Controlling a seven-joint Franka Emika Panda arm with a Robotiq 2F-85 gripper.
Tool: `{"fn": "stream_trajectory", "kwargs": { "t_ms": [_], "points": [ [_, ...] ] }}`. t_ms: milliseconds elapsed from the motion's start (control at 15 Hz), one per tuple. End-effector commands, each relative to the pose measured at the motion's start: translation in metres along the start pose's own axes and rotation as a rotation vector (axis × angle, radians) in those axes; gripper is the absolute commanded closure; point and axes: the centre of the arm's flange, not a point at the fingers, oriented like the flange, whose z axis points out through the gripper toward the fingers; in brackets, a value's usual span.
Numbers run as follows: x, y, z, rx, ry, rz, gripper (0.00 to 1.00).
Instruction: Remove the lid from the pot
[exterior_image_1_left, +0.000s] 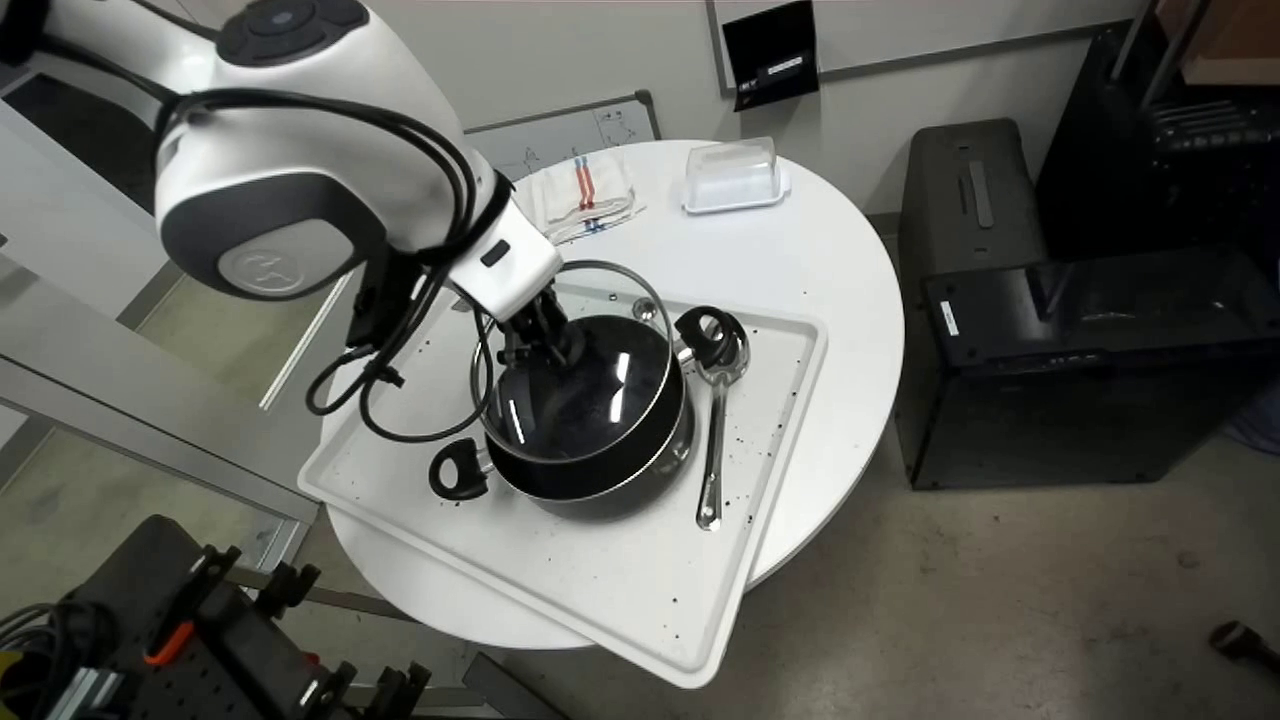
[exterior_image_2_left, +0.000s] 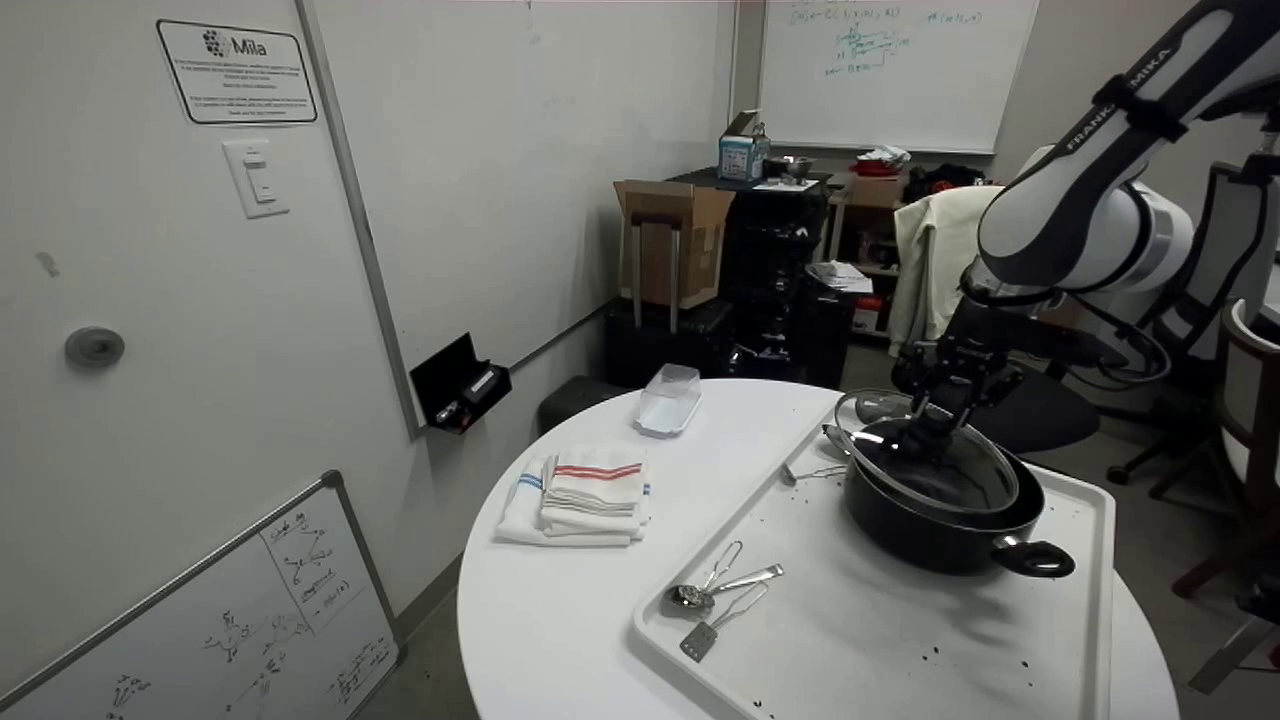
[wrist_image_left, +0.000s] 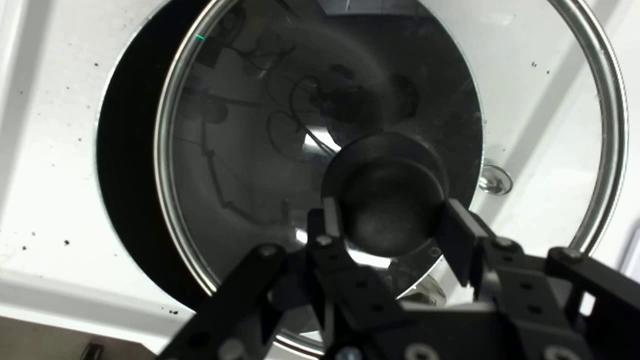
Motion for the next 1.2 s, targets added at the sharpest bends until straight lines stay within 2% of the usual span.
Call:
{"fn": "stream_trajectory", "kwargs": {
  "t_ms": [0,467,1133],
  "points": [
    [-0.016,-0.014,-0.036,0.006,0.044,-0.085,0.76],
    [-0.060,-0.059,-0.045,-0.057,0.071,-0.378,0.76],
    [-0.160,-0.103,-0.014,-0.178,0.009,-0.807,0.76]
  ]
}}
